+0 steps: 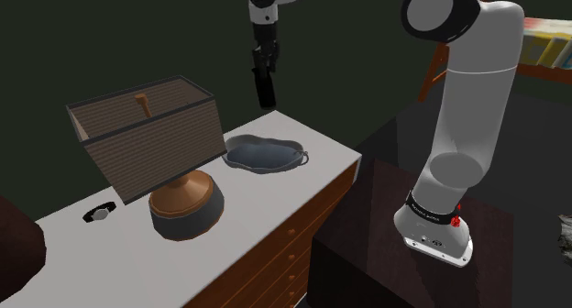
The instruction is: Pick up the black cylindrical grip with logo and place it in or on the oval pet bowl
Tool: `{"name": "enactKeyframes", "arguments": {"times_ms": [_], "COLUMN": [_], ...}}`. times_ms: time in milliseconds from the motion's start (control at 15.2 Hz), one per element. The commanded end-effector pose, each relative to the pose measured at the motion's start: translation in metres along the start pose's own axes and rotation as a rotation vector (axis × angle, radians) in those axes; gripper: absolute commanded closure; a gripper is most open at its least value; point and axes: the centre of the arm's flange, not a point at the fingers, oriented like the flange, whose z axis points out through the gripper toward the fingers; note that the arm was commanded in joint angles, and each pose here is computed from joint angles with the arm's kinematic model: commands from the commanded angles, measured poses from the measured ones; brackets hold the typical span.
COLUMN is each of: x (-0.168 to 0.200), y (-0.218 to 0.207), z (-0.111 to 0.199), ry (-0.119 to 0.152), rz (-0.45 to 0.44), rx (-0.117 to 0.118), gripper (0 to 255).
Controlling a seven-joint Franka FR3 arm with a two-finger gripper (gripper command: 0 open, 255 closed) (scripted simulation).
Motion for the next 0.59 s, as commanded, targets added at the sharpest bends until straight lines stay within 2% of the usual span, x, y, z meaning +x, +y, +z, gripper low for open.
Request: {"name": "enactKeyframes", "arguments": {"times_ms": [0, 528], "x": [0.0, -0.001], "y": [0.0, 0.0], "z": [-0.01, -0.048], "ry": [0.0, 0.0], "rz": [0.0, 0.0], "rx": [0.0, 0.0], "gripper": [255, 255]}}
